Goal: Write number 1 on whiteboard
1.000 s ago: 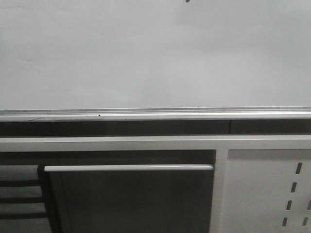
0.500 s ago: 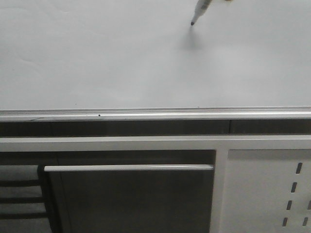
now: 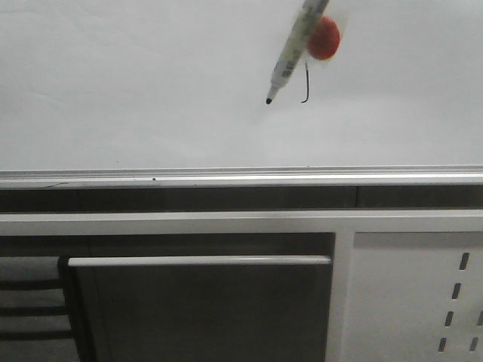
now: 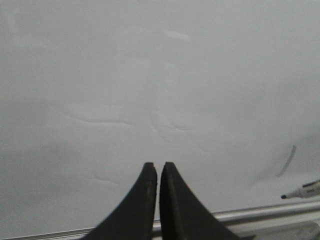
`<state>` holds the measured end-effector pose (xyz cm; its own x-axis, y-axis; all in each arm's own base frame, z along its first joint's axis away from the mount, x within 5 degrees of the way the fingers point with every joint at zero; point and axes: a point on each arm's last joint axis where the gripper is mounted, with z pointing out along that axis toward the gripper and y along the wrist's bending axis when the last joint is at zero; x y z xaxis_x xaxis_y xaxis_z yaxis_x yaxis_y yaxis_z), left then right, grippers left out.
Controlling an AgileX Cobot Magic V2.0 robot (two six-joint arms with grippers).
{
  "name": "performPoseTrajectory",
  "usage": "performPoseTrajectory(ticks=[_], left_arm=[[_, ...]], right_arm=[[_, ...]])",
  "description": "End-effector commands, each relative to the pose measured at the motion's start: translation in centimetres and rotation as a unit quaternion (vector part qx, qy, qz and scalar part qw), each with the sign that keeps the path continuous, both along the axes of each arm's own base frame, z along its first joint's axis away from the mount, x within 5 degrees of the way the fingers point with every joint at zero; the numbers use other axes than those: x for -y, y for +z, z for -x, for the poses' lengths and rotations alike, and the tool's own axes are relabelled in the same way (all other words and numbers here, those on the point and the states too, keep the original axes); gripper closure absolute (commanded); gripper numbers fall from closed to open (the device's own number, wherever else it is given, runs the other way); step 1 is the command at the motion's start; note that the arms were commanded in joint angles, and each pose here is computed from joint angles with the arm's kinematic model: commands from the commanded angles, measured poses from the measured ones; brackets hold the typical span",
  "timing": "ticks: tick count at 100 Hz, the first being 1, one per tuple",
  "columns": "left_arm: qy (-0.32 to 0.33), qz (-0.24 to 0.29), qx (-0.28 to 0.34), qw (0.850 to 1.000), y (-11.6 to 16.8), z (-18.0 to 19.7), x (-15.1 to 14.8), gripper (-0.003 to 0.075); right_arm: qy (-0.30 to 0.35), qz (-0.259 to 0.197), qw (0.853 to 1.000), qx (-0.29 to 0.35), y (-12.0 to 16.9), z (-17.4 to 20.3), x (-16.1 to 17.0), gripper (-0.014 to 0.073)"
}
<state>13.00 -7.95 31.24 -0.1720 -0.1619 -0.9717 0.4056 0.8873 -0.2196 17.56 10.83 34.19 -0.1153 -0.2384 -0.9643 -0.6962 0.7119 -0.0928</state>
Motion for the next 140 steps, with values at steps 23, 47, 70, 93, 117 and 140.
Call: performPoseTrajectory(ticks=[23,47,70,93,117,140], left_arm=[[-0.157,-0.045,0.031,0.986,3.2,0.8,2.9,0.0738],[-0.277,-0.071,-0.008,0.958,4.0,0.4,6.0,0.0560],[-0.339,-0.085,-0.051,0.936,3.4,-0.2,8.0,0.0437],[-0.374,-0.112,-0.036,0.920,2.8,0.4,9.8,0.0437],[-0.368,-0.116,-0.020,0.922,2.9,0.7,10.5,0.0438],[-0.368,-0.116,-0.020,0.922,2.9,0.7,10.4,0.0526]], right_arm=[[0.033,-0.089,0.995,-0.015,3.2,2.9,0.3,0.0638],[0.076,-0.087,0.992,-0.058,4.2,3.8,-0.2,0.0638],[0.123,-0.068,0.987,-0.082,5.6,4.4,-0.7,0.0638],[0.175,-0.049,0.978,-0.107,6.6,3.9,-1.6,0.0638],[0.194,-0.050,0.973,-0.113,7.2,3.8,-2.0,0.0638],[0.211,-0.047,0.969,-0.123,7.2,4.0,-2.1,0.0638]])
